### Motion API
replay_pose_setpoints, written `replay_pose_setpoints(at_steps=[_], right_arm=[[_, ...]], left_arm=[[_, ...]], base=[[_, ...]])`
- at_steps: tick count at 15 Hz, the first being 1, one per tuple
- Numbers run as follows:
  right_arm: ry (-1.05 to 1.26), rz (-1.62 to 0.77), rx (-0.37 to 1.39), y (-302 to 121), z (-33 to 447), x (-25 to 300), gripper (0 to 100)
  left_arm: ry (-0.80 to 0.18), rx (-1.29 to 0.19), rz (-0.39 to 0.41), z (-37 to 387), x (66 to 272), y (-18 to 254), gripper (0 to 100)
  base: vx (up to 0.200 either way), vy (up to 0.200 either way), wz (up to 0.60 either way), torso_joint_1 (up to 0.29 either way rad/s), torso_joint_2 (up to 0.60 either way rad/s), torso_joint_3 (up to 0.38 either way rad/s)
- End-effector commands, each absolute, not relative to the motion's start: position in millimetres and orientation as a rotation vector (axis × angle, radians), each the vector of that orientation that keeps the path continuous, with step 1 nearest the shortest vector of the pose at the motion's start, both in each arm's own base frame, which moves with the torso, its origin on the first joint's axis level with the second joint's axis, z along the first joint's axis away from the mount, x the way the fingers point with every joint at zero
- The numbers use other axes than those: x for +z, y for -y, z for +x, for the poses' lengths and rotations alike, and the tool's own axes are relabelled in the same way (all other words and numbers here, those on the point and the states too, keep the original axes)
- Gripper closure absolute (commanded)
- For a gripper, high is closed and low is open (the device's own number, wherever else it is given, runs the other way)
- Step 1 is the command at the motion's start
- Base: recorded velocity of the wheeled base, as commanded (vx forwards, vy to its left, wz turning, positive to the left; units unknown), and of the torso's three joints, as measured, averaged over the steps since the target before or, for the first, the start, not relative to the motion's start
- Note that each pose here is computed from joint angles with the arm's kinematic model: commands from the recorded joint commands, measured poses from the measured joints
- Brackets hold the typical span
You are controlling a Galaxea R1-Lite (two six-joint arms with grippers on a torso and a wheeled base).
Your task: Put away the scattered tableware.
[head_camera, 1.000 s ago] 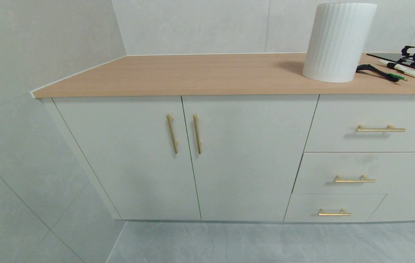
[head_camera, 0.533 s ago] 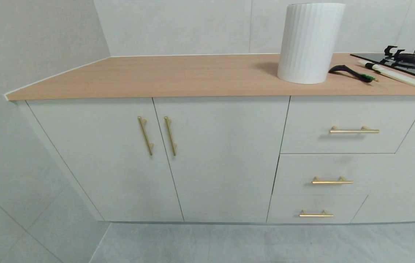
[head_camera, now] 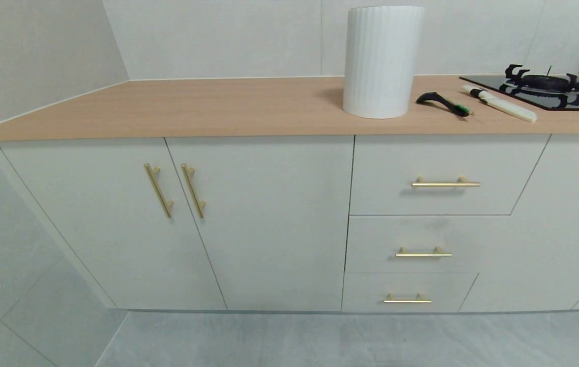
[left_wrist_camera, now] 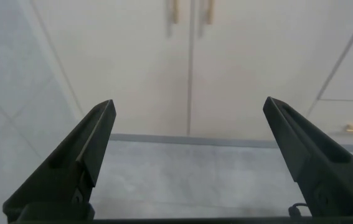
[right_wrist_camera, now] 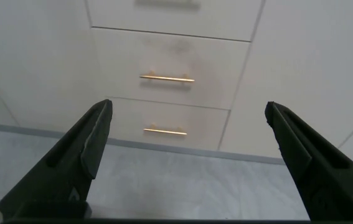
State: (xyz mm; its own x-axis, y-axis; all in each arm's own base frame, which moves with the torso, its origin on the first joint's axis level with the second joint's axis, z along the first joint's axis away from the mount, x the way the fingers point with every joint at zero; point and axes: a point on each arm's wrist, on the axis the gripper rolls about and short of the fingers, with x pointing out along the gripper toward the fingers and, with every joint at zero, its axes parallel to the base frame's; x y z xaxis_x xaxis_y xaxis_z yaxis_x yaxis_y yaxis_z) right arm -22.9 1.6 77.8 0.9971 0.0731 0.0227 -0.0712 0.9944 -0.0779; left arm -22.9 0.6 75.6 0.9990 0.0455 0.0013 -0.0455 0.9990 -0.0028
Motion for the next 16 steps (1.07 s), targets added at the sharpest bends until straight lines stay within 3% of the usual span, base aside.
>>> replay_pose_setpoints(at_steps=[1,16], right_arm=[[0.026,-0.077,0.073,-1.6,-22.9,77.8,0],[0.022,-0.129,0.072,-1.6,-22.9,77.2,0]], left_arm=[[0.002,0.046,-0.005,-22.8,75.6,-0.6,0],[0.002,0.046,-0.006,-22.8,75.6,-0.6,0]], base=[[0.0,0.0,0.0,0.0,0.0,0.0],[0.0,0.0,0.0,0.0,0.0,0.0]])
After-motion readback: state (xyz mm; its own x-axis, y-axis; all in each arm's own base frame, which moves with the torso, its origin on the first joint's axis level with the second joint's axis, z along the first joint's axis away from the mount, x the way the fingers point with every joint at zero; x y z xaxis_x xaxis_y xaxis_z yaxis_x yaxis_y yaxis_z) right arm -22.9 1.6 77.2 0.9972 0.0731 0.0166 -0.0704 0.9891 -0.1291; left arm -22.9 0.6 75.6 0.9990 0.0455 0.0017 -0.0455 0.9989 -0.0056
